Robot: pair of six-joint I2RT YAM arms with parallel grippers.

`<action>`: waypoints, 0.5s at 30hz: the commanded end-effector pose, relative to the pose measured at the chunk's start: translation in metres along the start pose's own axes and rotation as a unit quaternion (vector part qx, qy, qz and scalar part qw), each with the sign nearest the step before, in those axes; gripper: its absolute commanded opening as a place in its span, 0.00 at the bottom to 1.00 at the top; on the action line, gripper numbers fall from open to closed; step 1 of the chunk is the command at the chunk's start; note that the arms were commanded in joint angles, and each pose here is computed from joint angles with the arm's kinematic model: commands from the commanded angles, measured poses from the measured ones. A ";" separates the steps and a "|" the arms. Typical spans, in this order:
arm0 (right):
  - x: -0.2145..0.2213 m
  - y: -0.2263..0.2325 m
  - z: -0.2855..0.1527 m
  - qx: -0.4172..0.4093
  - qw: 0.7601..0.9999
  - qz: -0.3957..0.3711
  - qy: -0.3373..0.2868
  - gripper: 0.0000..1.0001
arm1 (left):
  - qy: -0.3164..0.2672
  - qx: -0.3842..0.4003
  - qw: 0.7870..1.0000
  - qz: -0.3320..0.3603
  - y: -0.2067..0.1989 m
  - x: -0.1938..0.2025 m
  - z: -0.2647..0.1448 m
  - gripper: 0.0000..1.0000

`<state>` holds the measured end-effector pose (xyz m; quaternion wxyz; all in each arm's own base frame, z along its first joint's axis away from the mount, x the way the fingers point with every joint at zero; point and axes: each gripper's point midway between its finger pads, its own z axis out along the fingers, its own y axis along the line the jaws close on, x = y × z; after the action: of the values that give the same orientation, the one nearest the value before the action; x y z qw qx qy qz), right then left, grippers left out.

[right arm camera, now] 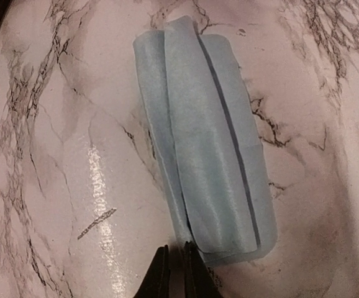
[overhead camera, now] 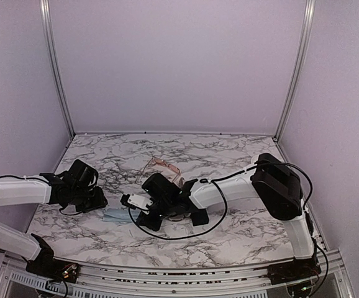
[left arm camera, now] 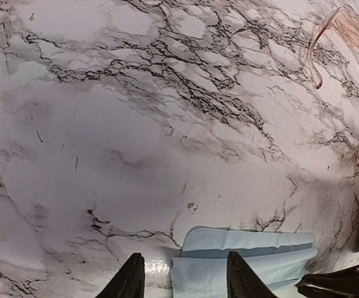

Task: Organize the sunglasses
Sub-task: Fold the glasses cleaning cloth at the center of the board.

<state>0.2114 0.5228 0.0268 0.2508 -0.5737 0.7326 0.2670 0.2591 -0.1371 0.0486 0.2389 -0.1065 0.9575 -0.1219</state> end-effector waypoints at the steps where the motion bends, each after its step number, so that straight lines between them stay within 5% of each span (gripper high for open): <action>1: 0.007 -0.009 0.005 0.013 1.000 0.007 0.008 0.10 | -0.004 0.011 1.000 0.005 -0.001 0.000 -0.002 0.45; 4: 0.007 -0.008 0.006 0.010 1.000 0.007 0.009 0.01 | -0.003 0.016 1.000 0.007 -0.002 0.001 -0.004 0.45; 15: -0.019 -0.001 -0.025 0.005 1.000 -0.002 -0.014 0.00 | 0.006 0.056 0.998 0.035 -0.014 0.003 -0.044 0.43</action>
<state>0.2121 0.5219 0.0274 0.2516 -0.5734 0.7337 0.2640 0.2486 -0.1413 0.0726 0.2517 -0.0860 0.9509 -0.1583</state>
